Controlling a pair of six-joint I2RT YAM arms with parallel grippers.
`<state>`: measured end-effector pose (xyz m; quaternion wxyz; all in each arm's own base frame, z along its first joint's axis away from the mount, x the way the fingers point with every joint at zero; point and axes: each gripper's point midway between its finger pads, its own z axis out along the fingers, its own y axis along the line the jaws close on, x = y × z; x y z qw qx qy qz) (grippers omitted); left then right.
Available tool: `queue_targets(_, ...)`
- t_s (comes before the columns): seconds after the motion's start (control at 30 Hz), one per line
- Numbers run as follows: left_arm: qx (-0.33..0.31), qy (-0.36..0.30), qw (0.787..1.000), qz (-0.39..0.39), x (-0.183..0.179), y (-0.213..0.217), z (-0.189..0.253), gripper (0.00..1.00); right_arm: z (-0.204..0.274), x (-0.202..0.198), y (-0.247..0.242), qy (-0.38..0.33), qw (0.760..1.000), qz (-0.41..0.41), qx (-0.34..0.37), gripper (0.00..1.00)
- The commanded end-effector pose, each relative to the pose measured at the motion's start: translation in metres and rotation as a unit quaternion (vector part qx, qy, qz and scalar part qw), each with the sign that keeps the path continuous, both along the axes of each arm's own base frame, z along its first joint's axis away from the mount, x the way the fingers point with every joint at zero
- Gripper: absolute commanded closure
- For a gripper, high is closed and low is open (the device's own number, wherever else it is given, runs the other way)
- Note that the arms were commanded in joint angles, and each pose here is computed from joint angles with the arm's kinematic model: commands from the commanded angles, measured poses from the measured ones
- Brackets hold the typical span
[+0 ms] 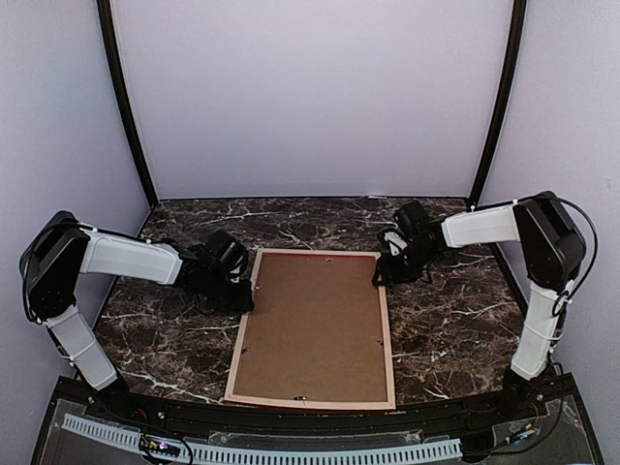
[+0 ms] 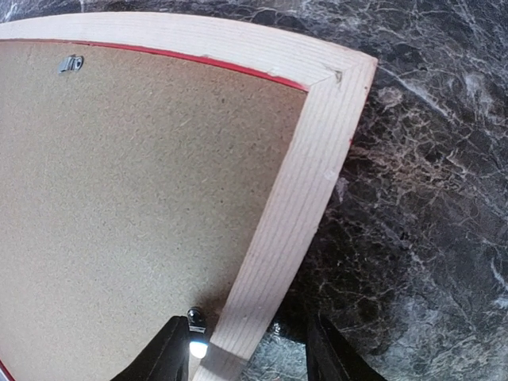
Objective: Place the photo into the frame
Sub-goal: Press the fastener onto the backboard.
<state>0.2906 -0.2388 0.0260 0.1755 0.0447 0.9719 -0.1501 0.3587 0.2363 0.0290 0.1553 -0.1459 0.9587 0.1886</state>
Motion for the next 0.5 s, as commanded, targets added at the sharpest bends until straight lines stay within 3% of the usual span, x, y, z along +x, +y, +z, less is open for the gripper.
queue_targets(0.0, 0.022, 0.035, 0.999, -0.012, -0.0184, 0.0074, -0.0188, 0.78, -0.0055, -0.0039, -0.001, -0.001, 1.0, 0.006, -0.018, 0.5)
queue_targets(0.47, 0.025, 0.036, 0.999, -0.011, -0.0188, 0.0086, -0.0183, 0.78, -0.0125, -0.0067, -0.0034, -0.01, 0.997, 0.031, -0.063, 0.51)
